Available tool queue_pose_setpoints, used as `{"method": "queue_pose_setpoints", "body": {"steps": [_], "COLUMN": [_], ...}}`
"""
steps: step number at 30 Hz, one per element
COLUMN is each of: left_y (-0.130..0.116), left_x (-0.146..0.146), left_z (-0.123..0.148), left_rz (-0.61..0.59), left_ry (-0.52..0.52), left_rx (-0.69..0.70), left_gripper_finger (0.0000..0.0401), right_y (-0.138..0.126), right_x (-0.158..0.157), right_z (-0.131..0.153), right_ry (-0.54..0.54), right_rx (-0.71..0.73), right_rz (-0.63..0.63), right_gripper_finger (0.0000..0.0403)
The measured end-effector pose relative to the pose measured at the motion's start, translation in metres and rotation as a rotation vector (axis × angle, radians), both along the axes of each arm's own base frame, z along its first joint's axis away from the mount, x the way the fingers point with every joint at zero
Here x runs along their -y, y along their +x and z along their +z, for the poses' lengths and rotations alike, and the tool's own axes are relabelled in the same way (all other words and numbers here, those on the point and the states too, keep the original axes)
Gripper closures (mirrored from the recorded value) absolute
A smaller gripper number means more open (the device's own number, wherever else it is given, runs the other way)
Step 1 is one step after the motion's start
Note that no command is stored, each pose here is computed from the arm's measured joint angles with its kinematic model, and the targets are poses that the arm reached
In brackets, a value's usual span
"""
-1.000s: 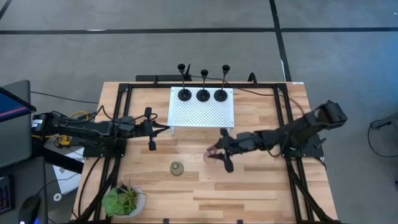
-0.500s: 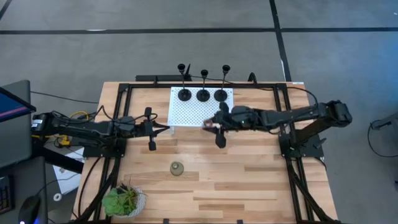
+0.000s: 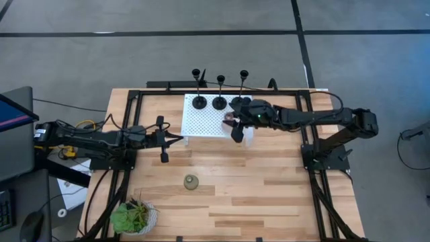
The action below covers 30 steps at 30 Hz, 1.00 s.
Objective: Pick & Place candle stick holders
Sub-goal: Put the pink glass candle holder on the shelf
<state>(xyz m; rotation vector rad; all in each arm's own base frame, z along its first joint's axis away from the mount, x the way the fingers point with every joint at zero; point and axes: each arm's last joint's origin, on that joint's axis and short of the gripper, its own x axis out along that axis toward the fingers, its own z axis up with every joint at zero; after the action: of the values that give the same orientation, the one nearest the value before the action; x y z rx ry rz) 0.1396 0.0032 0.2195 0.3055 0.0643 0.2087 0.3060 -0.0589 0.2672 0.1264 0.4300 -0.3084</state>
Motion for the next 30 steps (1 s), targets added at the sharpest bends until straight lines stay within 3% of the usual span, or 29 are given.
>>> {"method": "queue_pose_setpoints", "body": {"steps": [30], "left_y": [0.0], "left_x": [0.0], "left_z": [0.0], "left_rz": [0.0], "left_ry": [0.0], "left_rx": [0.0], "left_gripper_finger": [0.0389], "right_y": [-0.001], "right_x": [0.021], "right_z": [-0.013], "right_ry": [0.058], "right_rx": [-0.041], "right_rz": [-0.083], "right_gripper_finger": [0.0274]}}
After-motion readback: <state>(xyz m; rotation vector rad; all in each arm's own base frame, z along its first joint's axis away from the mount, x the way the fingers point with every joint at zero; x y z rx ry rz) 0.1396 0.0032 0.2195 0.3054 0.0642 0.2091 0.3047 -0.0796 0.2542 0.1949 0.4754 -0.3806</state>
